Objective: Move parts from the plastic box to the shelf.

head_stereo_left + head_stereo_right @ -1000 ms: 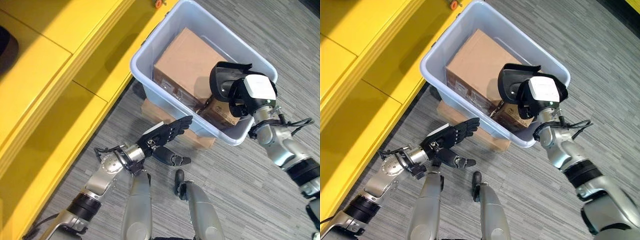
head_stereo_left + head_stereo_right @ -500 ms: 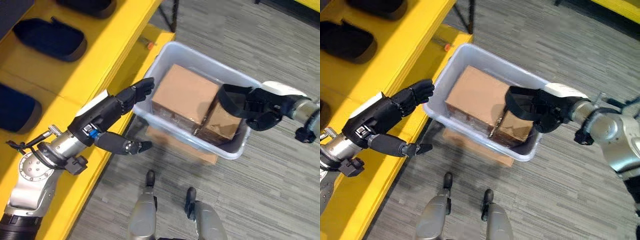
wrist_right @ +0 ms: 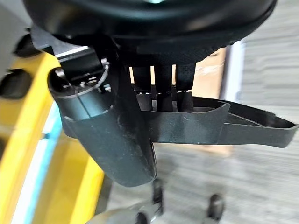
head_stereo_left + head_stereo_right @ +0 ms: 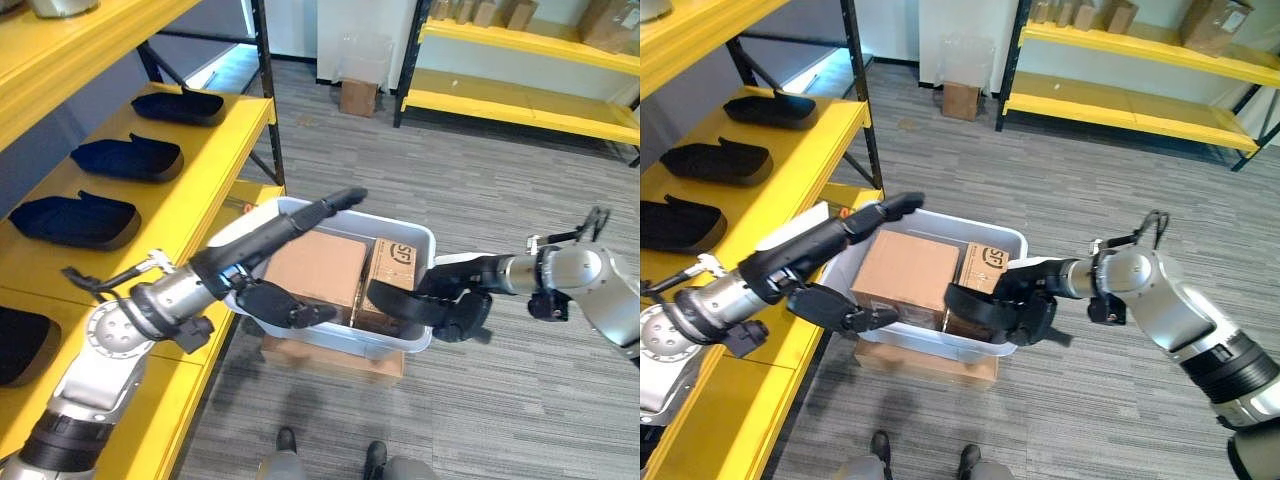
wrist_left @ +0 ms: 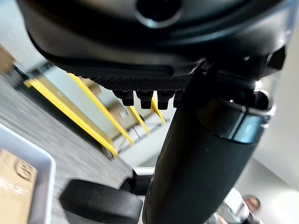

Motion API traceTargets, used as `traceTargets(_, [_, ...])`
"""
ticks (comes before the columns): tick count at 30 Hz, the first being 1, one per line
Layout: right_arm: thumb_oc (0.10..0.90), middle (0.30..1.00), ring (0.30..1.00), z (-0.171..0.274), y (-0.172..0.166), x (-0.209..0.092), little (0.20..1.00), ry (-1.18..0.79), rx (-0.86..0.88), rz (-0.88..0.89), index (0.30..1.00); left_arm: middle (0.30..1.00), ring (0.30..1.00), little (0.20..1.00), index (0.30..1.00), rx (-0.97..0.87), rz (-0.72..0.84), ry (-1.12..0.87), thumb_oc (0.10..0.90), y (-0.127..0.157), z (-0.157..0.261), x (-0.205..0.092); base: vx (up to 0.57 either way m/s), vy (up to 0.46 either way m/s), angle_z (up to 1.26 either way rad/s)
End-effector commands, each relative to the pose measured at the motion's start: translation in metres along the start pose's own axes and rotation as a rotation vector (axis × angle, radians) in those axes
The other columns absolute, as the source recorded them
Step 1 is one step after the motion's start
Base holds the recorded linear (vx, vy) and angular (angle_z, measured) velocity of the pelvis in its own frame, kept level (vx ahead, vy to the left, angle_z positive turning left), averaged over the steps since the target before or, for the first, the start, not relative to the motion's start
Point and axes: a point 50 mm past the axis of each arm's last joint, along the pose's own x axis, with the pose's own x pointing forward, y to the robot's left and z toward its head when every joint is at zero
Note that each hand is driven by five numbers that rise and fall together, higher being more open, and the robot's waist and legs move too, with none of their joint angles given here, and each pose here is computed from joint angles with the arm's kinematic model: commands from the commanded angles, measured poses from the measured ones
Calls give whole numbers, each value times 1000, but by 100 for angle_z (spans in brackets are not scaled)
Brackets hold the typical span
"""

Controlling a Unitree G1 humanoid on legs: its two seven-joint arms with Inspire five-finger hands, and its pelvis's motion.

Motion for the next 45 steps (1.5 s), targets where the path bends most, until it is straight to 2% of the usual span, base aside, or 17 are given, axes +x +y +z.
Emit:
traceTargets(1, [400, 300, 300, 38, -23, -11, 300, -81, -139, -52, 300, 1000, 1000, 1000, 1000, -10, 76, -78, 900, 4, 4, 13, 6, 3, -9])
traceTargets(6, [400, 300, 300, 51, -12, 1, 300, -100, -250, -34, 300, 1000, 1000, 1000, 1000, -17, -1, -50, 900, -6, 0, 21, 4, 6, -8])
traceTargets(15, [400, 300, 300, 56, -9, 9, 300, -92, -314, -45, 300, 1000, 1000, 1000, 1000, -26, -76, 12, 900, -18, -11, 17, 15, 27, -4])
traceTargets(33, [400, 300, 300, 37, -15, 4, 300, -51, -298, -199, 300, 1000, 1000, 1000, 1000, -58, -91, 154, 900, -42, -31, -8, 17, 16, -2])
traceTargets(45, [400, 300, 300, 30, -11, 7, 300, -81, -269, -191, 300, 1000, 1000, 1000, 1000, -56, -108, 155, 900, -54, -36, -8, 0, 0, 0])
